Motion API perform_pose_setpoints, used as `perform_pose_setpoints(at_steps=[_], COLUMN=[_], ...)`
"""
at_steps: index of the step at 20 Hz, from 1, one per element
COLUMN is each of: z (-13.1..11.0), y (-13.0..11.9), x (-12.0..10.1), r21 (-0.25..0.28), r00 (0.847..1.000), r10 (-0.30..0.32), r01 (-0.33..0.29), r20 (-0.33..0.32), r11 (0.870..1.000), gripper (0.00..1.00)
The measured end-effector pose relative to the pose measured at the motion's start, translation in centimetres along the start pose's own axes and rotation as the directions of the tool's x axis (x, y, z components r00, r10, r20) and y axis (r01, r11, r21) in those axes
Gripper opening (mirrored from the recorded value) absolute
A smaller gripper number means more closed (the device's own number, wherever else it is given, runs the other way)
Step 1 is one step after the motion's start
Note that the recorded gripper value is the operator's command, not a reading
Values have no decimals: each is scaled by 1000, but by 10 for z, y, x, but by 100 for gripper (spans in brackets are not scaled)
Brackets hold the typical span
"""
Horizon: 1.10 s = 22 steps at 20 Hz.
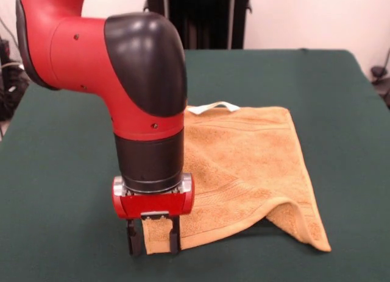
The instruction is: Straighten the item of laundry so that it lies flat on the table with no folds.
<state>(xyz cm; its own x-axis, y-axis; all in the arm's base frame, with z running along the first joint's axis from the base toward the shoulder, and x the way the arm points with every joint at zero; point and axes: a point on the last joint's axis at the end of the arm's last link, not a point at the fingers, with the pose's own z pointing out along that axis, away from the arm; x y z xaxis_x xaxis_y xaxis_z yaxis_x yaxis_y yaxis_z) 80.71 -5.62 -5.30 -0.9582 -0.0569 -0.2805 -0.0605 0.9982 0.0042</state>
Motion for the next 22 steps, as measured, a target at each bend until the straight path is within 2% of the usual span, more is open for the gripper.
perform_pose_setpoints(at_steps=[11, 22], z=[4, 4], y=[-14, -14], x=[-3, -3], r21=[5, 5], r00=[998, 998], r10=[50, 51], r01=[-50, -52], r20=[36, 36], r11=[999, 999], gripper=[100, 100])
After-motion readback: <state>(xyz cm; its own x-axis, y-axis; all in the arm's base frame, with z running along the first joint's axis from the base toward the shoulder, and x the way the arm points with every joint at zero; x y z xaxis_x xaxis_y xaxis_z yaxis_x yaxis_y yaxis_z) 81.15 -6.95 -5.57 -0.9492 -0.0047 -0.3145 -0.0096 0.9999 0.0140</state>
